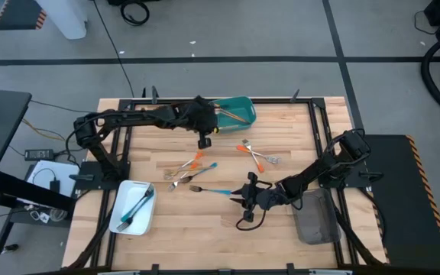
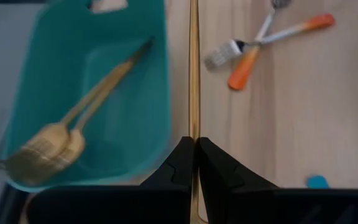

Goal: Sort silverware by color (type)
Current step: Put the gold fork into the blue bin

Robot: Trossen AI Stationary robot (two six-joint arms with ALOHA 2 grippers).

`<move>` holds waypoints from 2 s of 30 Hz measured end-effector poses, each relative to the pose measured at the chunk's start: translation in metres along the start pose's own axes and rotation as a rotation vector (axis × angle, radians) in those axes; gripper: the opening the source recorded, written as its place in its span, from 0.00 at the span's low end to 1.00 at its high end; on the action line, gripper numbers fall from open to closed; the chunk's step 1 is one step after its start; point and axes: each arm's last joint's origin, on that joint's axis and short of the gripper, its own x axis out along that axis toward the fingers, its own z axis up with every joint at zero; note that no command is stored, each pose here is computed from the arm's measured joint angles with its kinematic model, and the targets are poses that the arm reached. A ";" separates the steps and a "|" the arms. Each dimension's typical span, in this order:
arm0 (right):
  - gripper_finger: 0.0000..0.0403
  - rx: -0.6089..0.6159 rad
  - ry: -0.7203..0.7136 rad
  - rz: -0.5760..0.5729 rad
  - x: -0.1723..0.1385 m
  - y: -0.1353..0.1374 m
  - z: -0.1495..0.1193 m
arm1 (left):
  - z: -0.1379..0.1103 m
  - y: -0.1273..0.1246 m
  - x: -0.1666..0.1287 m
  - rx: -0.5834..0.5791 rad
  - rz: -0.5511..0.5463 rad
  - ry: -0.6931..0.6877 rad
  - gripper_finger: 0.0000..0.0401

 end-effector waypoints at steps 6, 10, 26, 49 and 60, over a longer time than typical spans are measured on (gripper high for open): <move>0.26 0.000 0.000 0.000 0.000 0.000 0.000 | 0.005 0.016 -0.004 0.019 0.038 -0.032 0.05; 0.26 0.001 -0.001 0.001 0.000 0.000 0.000 | 0.007 0.024 -0.005 0.038 0.071 -0.076 0.05; 0.26 0.004 -0.005 0.014 -0.001 0.003 0.000 | 0.015 0.050 0.022 0.028 0.188 -0.289 0.05; 0.26 0.028 -0.016 0.036 -0.005 0.010 -0.001 | -0.023 0.086 0.076 -0.185 -0.030 -0.422 0.05; 0.26 0.030 -0.016 0.037 -0.005 0.010 -0.001 | -0.027 0.085 0.079 -0.234 -0.049 -0.389 0.06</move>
